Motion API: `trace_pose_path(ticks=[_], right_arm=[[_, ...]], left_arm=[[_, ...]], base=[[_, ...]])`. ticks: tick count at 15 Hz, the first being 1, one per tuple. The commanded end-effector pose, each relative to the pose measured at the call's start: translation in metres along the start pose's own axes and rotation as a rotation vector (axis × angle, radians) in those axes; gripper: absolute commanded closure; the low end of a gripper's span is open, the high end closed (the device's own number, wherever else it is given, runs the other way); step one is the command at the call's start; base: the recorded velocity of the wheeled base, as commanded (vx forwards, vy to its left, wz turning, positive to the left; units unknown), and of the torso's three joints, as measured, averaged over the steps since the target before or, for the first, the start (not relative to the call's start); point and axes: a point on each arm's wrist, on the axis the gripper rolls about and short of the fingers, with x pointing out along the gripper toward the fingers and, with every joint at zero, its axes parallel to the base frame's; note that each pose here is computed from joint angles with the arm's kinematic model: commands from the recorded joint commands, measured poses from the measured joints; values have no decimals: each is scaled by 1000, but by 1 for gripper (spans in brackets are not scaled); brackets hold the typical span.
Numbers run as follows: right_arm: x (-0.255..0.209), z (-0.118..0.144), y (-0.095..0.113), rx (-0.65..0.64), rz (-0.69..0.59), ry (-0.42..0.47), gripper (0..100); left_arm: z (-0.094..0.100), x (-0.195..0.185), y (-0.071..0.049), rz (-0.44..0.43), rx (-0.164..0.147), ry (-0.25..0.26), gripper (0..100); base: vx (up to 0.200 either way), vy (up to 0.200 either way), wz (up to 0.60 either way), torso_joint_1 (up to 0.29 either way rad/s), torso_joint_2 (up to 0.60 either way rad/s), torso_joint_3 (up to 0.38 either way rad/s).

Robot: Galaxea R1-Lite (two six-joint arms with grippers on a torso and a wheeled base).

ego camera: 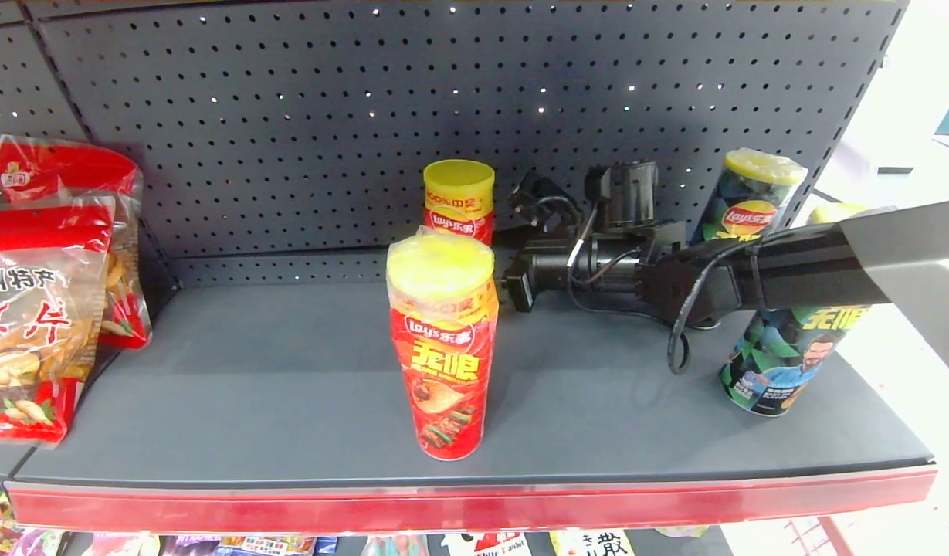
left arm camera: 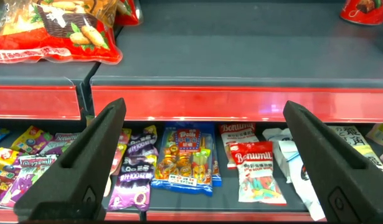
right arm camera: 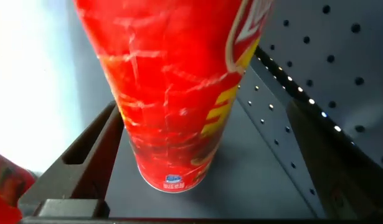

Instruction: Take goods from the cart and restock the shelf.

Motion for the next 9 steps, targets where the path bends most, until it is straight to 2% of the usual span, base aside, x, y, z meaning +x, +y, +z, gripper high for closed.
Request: trace_pose_path(ticks=[1, 9], right_arm=[[1, -3, -2, -2, 2, 3, 0], [5, 2, 9, -26, 79, -25, 0]], left_arm=[[0, 0, 0, 1, 0, 1, 0], [0, 0, 0, 1, 0, 1, 0]], base=[[0, 0, 0, 0, 0, 0], [0, 0, 0, 0, 0, 0]])
